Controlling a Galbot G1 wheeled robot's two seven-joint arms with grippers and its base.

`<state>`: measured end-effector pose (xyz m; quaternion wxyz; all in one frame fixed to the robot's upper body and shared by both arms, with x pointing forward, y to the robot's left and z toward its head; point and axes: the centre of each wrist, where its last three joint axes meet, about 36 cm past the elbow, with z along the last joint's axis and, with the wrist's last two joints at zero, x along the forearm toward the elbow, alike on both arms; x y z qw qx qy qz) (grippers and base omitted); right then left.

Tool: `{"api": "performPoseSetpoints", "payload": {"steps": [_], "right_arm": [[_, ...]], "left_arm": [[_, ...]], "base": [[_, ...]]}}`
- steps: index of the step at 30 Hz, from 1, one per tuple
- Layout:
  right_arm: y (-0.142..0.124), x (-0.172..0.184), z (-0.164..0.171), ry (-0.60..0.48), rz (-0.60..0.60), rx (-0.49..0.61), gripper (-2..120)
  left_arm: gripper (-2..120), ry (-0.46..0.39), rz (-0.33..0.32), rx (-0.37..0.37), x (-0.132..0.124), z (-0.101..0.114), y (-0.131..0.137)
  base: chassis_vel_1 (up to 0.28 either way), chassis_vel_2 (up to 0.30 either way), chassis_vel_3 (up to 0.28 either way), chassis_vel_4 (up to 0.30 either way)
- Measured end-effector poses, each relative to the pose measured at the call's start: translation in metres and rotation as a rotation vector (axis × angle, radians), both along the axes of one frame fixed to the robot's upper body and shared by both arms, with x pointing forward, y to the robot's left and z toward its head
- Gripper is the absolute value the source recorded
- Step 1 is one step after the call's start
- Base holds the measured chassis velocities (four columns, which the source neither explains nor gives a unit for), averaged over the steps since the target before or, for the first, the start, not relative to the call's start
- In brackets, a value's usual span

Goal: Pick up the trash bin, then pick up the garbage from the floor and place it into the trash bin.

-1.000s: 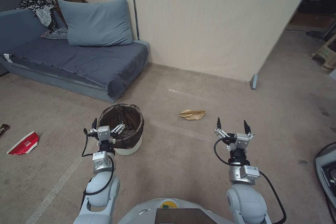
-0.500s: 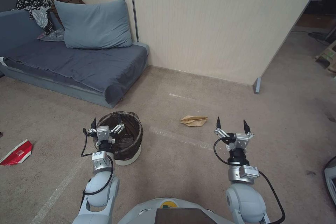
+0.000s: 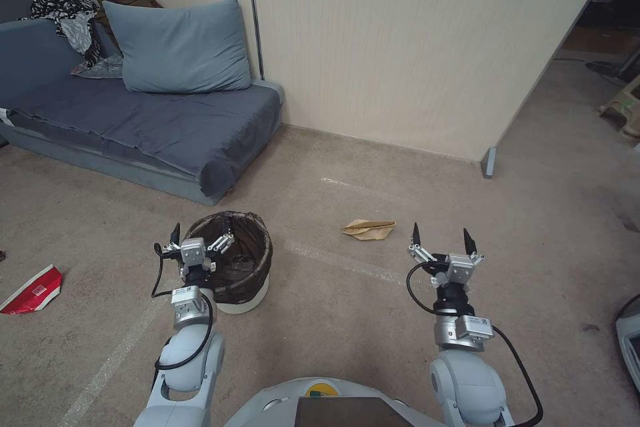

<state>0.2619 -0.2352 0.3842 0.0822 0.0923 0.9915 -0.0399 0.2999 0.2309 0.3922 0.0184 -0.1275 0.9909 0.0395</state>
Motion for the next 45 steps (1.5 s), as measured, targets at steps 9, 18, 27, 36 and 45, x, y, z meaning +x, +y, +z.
{"api": "performPoseSetpoints", "payload": {"steps": [9,18,27,36,45], "right_arm": [[-0.005,-0.001,0.002,-0.003,0.006,-0.01,100],[-0.012,-0.001,0.004,-0.006,-0.001,-0.012,100],[-0.009,0.0,0.002,0.003,-0.011,0.004,100],[-0.006,0.004,-0.001,0.007,-0.019,0.018,100],[-0.005,0.006,-0.002,0.009,-0.024,0.026,100]], "left_arm": [[100,0.102,0.034,-0.008,0.019,0.02,0.029],[100,0.23,0.01,-0.069,0.038,0.037,0.056],[100,0.428,0.004,-0.138,0.063,0.045,0.067],[100,0.563,0.026,-0.17,0.071,0.05,0.07],[100,0.607,0.051,-0.202,0.083,0.058,0.071]], "base": [[0.0,0.0,0.0,0.0],[0.0,0.0,0.0,0.0],[0.0,0.0,0.0,0.0],[0.0,0.0,0.0,0.0],[0.0,0.0,0.0,0.0]]}}
